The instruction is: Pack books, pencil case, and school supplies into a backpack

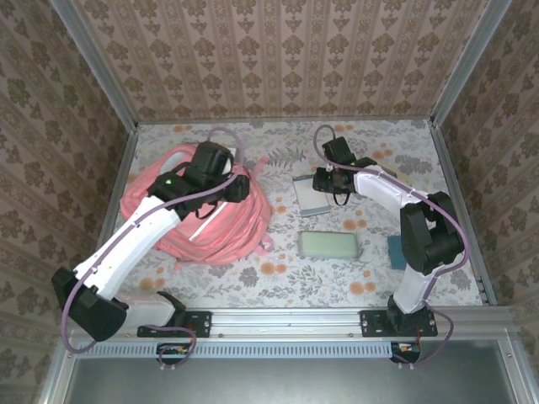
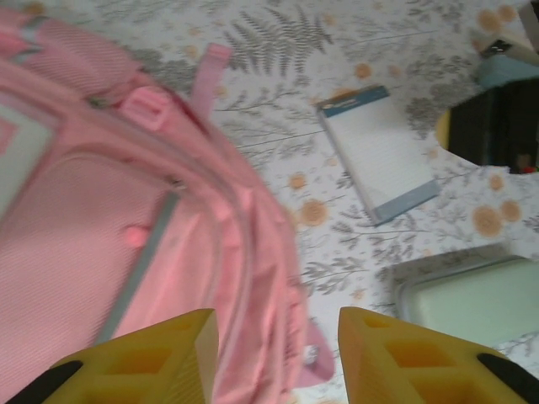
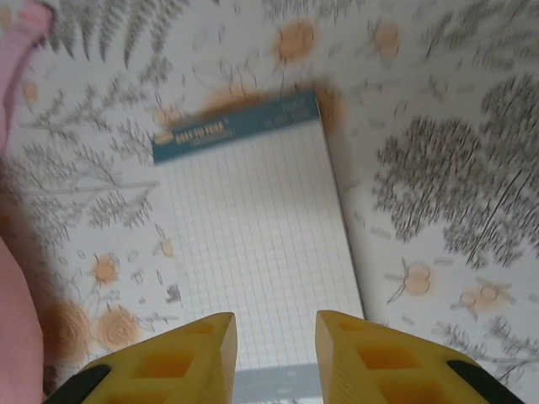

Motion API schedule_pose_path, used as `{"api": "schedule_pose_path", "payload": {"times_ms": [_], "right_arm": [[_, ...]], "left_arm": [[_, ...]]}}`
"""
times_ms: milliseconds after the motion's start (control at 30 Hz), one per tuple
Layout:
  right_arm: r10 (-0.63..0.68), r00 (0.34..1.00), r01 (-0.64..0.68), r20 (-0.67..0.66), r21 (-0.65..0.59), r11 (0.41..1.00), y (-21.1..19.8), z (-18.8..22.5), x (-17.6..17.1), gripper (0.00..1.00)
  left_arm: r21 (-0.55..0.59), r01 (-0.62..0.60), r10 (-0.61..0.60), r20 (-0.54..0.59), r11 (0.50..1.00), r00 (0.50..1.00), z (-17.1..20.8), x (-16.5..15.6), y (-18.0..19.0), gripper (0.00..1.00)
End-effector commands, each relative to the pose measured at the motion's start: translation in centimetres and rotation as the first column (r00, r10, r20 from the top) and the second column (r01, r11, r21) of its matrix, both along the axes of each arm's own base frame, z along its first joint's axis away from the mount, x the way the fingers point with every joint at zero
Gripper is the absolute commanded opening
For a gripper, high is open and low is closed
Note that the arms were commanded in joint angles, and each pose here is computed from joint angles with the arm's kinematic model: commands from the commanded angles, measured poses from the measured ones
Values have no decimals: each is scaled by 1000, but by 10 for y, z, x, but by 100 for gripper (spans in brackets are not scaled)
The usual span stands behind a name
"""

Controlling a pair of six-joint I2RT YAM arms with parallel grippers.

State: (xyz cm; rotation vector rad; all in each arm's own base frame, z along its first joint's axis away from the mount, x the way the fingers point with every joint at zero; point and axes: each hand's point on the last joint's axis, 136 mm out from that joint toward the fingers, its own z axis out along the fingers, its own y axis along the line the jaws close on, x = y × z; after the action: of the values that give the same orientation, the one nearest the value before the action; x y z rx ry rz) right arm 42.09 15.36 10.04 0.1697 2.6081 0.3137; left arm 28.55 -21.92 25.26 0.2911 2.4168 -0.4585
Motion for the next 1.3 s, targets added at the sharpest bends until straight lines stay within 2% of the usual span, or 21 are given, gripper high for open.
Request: {"api": "schedule_pose_path", "payload": {"times_ms": [0, 267, 433, 600, 800, 1000, 1267], "right_arm": [[6, 998, -11, -66, -85, 996, -16, -18, -2, 31], [-17, 991, 16, -132, -10, 1000, -25, -42, -11, 33], [-1, 988, 3, -156, 15, 1000, -23, -51, -14, 33], [0, 987, 1, -161, 11, 1000, -23, -54, -10, 34], [9, 984, -6, -179, 14, 1000, -22, -63, -4, 35], [17, 979, -14, -203, 18, 1000, -20, -72, 1, 38], [14, 970, -5, -243, 38, 999, -16, -86, -4, 37]], "left_arm": [[-124, -37, 32, -41, 992, 999, -9, 14, -33, 41], [-177, -42, 10, -177, 983, 984, -62, 44, -86, 40], [-220, -83, 17, -286, 972, 958, -98, 61, -117, 41], [-251, -125, 24, -370, 960, 929, -127, 73, -144, 47], [-204, -185, 78, -441, 961, 894, -162, 80, -150, 51], [-182, -207, 98, -478, 961, 873, -183, 82, -156, 52], [-159, -221, 109, -520, 962, 847, -206, 82, -159, 52]]}}
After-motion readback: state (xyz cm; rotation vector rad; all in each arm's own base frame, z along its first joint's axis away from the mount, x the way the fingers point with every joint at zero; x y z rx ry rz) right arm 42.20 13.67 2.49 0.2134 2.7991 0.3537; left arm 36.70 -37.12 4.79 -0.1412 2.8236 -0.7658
